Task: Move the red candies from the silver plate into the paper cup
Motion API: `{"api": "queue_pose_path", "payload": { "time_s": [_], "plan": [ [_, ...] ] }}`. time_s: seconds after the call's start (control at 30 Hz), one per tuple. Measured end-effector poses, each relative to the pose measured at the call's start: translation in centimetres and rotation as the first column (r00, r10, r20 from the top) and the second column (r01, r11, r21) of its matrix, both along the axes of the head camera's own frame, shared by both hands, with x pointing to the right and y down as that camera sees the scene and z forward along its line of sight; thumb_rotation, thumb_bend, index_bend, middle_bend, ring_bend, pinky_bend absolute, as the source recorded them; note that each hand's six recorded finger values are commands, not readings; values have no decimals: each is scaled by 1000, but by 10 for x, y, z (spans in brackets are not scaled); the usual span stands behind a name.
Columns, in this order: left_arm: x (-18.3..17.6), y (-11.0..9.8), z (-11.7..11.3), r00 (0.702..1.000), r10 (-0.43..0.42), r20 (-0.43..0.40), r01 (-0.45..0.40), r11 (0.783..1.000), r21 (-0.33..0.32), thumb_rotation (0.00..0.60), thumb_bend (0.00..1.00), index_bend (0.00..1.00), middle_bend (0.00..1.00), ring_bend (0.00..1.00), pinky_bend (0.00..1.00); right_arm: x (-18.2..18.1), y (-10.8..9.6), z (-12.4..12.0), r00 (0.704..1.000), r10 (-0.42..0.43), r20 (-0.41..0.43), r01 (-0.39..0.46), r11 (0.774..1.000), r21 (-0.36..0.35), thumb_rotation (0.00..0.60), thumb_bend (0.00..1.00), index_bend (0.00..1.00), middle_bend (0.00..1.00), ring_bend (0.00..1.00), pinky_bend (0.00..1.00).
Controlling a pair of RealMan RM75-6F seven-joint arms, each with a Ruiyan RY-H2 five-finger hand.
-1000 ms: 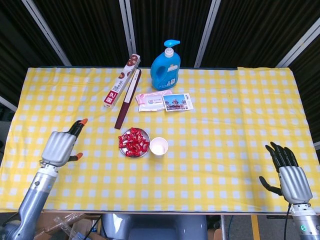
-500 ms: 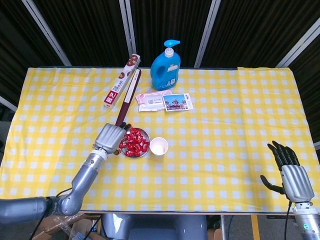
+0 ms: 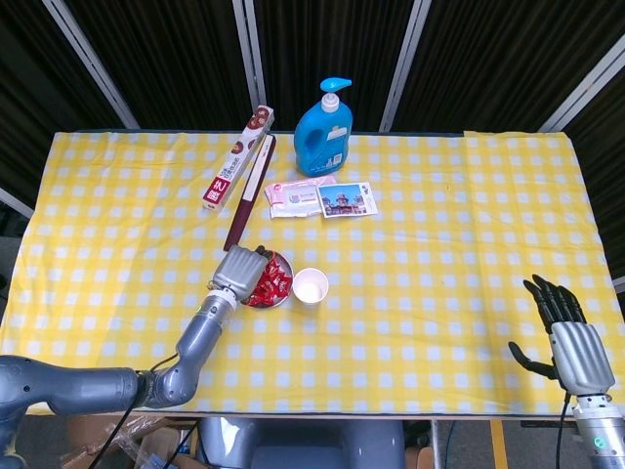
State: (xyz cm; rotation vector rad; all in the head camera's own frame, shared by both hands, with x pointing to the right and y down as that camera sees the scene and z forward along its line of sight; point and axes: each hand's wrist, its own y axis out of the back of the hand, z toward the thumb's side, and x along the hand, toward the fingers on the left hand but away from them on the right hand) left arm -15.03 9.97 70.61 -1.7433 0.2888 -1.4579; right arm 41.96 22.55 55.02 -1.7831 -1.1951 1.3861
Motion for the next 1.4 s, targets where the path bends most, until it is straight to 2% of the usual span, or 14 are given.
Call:
{"api": "queue_pose_path", "payload": {
  "time_s": [0.4, 0.57, 0.73, 0.93, 1.1, 1.4],
  "plan": [
    [4, 5, 19, 999, 9, 37, -8, 1000, -13, 600, 272, 349, 328, 873, 910, 0, 0, -1, 1000, 5, 10, -5, 1000, 0, 600, 361, 0, 0, 0, 0],
    [6, 6, 26, 999, -3, 33, 3, 1000, -6, 600, 396, 495, 567, 887, 930, -1, 0, 0, 1000, 8, 14, -8, 1000, -2, 600, 361, 0, 0, 0, 0],
    [12, 2, 25, 1000, 2, 1, -2, 999, 40, 600, 452, 586, 680, 894, 935, 0, 0, 0, 1000, 9, 16, -9, 1000, -2, 600, 361, 0, 0, 0, 0],
    [14, -10, 17, 999, -11, -44, 16, 994, 104, 600, 456, 594, 698, 894, 936, 0, 0, -1, 1000, 11, 18, -11, 1000, 0, 600, 361, 0, 0, 0, 0],
    [9, -19, 4, 998, -25, -60, 32, 991, 129, 600, 455, 595, 698, 894, 936, 0, 0, -2, 1000, 14, 20, -14, 1000, 3, 600, 360, 0, 0, 0, 0],
    [3, -33, -35, 994, -26, -107, 44, 985, 169, 600, 455, 594, 699, 894, 936, 0, 0, -2, 1000, 15, 24, -15, 1000, 7, 600, 361, 0, 0, 0, 0]
  ]
}}
